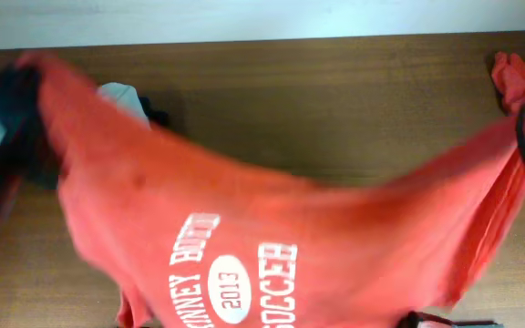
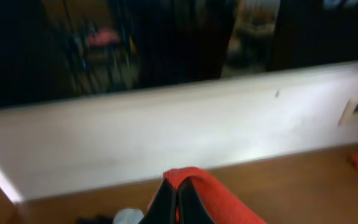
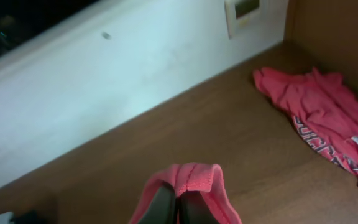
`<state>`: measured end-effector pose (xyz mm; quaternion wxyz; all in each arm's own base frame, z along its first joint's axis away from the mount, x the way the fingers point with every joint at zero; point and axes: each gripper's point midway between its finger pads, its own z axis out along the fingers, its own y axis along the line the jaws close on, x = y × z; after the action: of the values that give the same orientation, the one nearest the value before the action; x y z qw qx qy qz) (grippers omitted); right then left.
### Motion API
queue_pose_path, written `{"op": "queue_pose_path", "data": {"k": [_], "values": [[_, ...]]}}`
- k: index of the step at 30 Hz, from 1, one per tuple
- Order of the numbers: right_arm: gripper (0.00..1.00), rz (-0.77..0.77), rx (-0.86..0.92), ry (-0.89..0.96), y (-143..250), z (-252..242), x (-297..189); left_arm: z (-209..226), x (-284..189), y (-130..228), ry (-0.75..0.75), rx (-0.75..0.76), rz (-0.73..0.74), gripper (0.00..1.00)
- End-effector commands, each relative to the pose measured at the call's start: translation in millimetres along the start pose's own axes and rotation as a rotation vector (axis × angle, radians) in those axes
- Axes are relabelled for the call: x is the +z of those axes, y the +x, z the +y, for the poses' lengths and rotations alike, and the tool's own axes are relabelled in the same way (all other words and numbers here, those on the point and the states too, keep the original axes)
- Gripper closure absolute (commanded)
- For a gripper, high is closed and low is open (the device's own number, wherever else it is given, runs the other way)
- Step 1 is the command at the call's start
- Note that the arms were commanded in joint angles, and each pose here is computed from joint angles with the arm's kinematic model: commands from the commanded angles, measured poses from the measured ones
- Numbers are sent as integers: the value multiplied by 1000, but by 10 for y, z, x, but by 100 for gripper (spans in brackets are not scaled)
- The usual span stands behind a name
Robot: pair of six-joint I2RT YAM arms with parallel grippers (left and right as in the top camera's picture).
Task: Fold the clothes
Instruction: 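Lift the shirt high with both grippers and flip it over, then lay the shirt down on the table and release both grippers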
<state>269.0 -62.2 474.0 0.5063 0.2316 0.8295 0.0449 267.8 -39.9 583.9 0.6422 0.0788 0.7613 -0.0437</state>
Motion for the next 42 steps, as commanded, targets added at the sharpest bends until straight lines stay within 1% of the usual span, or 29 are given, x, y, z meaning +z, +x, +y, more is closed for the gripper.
{"op": "queue_pose_path", "data": {"k": [1, 3, 5, 7, 9, 12, 16, 18, 20, 23, 26, 28, 31, 33, 34, 36, 38, 42], "values": [[96, 93, 13, -8, -36, 11, 688, -25, 1121, 408, 62, 5, 181, 100], [96, 106, 15, -62, -99, 102, 1010, -88, 1631, 538, 116, -3, 205, 100], [96, 89, 12, -131, -211, 219, 1307, -138, 2096, 637, 161, -8, 200, 100], [96, 44, -4, -214, -371, 355, 1513, -168, 2376, 639, 190, -10, 166, 100], [96, 5, -15, -273, -487, 437, 1549, -157, 2469, 518, 186, -12, 108, 100], [96, -62, -30, -336, -673, 505, 1443, -145, 2347, 187, 179, 7, -4, 100], [96, -101, -36, -347, -785, 492, 1181, -158, 1872, -288, 171, 47, -139, 100], [96, -102, -33, -335, -778, 454, 1066, -169, 1605, -441, 167, 72, -182, 100], [96, -91, -28, -318, -740, 404, 997, -178, 1446, -441, 165, 90, -172, 100], [96, -13, -14, -291, -543, 343, 983, -197, 1345, -198, 175, 80, -65, 100], [96, 99, -14, -248, -266, 244, 1020, -216, 1340, 214, 188, 53, 103, 100], [96, 180, 3, -181, -68, 108, 1056, -230, 1345, 509, 198, 33, 223, 99], [96, 295, 24, -52, 211, -139, 1098, -250, 1338, 908, 210, 6, 389, 94], [96, 413, -17, -22, 476, -235, 1101, -266, 1301, 1230, 219, -17, 528, 92], [96, 437, -25, -19, 531, -248, 1099, -266, 1307, 1268, 218, -19, 544, 91], [96, 565, -66, -11, 808, -328, 1119, -277, 1378, 1427, 225, -30, 605, 90], [96, 642, -90, -11, 984, -383, 1154, -280, 1419, 1536, 227, -35, 645, 89], [96, 741, -69, 1, 1247, -462, 1228, -285, 1474, 1716, 230, -45, 711, 90]]}}
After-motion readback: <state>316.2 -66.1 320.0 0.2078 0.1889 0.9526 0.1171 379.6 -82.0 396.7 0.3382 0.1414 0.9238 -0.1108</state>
